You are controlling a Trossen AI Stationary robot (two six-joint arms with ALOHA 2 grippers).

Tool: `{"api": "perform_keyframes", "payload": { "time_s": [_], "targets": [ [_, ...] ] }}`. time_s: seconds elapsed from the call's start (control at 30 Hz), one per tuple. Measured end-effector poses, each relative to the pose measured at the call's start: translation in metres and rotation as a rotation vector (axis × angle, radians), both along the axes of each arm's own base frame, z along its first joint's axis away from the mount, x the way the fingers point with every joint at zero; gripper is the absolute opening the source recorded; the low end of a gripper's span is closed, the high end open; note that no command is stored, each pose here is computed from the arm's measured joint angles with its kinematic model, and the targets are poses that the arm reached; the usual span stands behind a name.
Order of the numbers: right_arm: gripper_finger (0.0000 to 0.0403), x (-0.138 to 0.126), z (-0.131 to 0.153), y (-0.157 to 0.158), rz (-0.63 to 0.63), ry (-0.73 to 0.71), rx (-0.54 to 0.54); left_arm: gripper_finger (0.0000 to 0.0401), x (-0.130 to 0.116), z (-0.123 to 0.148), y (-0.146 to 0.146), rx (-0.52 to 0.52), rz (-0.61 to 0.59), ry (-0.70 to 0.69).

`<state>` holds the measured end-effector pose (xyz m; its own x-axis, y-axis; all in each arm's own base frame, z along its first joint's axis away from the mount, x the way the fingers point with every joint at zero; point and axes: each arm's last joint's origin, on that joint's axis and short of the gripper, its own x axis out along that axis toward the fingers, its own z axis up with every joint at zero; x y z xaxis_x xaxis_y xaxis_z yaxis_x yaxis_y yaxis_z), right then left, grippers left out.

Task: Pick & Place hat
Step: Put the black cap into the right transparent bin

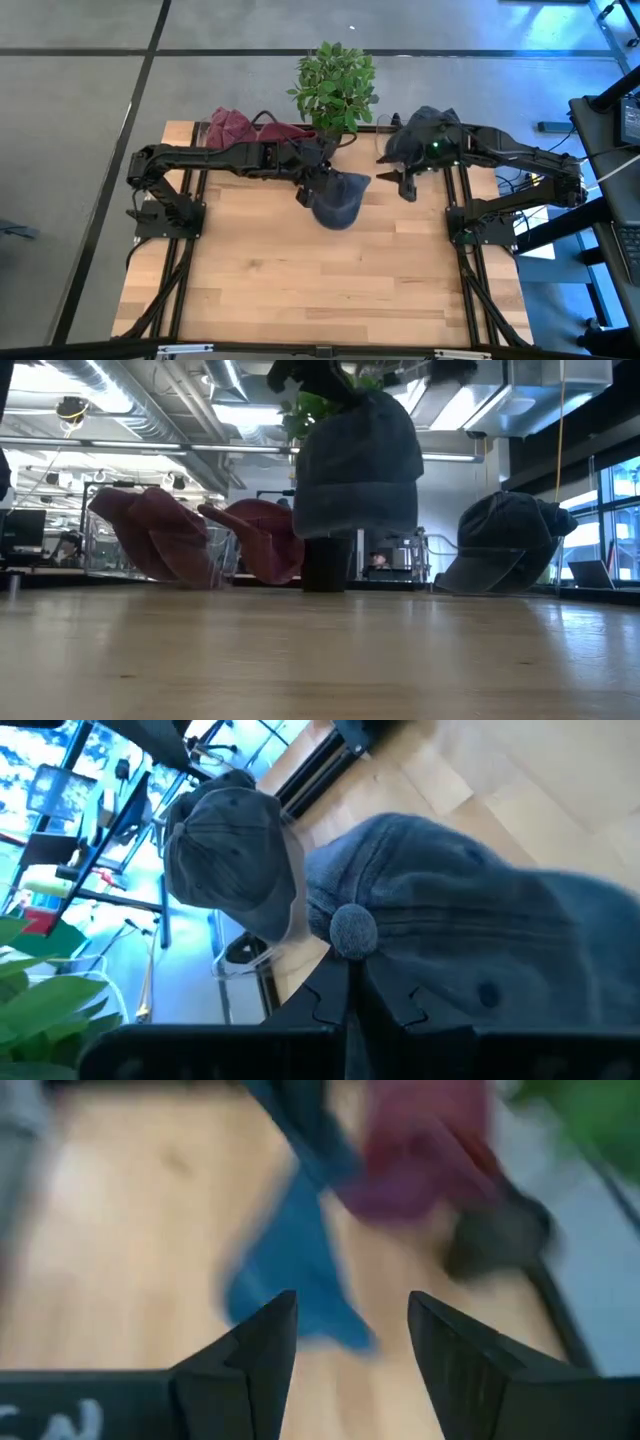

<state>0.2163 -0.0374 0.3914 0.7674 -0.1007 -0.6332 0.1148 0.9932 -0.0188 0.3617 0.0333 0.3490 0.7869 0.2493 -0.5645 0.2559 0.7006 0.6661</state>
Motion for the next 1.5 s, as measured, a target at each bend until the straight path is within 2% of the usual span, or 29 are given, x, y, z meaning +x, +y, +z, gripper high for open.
{"api": "perform_keyframes", "payload": {
  "time_s": [0.1,0.27,0.4,0.6,0.67,0.8,0.9,1.0,1.27,1.43,1.5],
  "targets": [
    [0.0194,0.009,0.008,0.004,0.025,-0.122,0.081,0.0004,0.0,0.0,0.002,-0.008,0.004,-0.001],
    [0.0224,0.031,0.004,0.012,0.08,-0.16,0.079,0.0004,0.0,0.0,0.003,-0.019,0.002,-0.003],
    [0.0267,0.048,-0.009,0.019,0.142,-0.099,0.017,0.0004,0.0,0.0,0.003,-0.052,0.015,-0.01],
    [0.0296,0.062,-0.018,0.019,0.085,-0.063,-0.143,0.0005,0.0,-0.001,0.0,-0.041,-0.013,-0.003],
    [0.0297,0.066,-0.023,0.019,0.082,-0.04,-0.148,0.0004,0.0,-0.001,-0.002,-0.036,-0.021,-0.001],
    [0.0289,0.077,-0.037,0.018,0.115,0.015,-0.093,0.0005,0.0,0.0,-0.003,-0.053,-0.01,-0.008],
    [0.0267,0.081,-0.042,0.018,0.1,0.03,-0.063,0.0006,0.0,0.0,-0.002,-0.055,-0.007,-0.007],
    [0.0223,0.081,-0.041,0.018,0.09,0.027,-0.05,0.0005,0.0,0.0,-0.002,-0.055,-0.007,-0.005],
    [0.0021,0.079,-0.043,0.018,0.099,0.048,-0.036,0.001,0.0,0.0,-0.002,-0.052,0.014,-0.008],
    [0.0018,0.073,-0.036,0.017,0.025,0.019,-0.021,0.0018,-0.003,0.002,-0.001,-0.131,0.063,-0.024],
    [0.0012,0.068,-0.031,0.016,0.007,0.003,-0.016,0.0024,-0.008,0.007,0.001,-0.205,0.063,-0.042]
  ]
}}
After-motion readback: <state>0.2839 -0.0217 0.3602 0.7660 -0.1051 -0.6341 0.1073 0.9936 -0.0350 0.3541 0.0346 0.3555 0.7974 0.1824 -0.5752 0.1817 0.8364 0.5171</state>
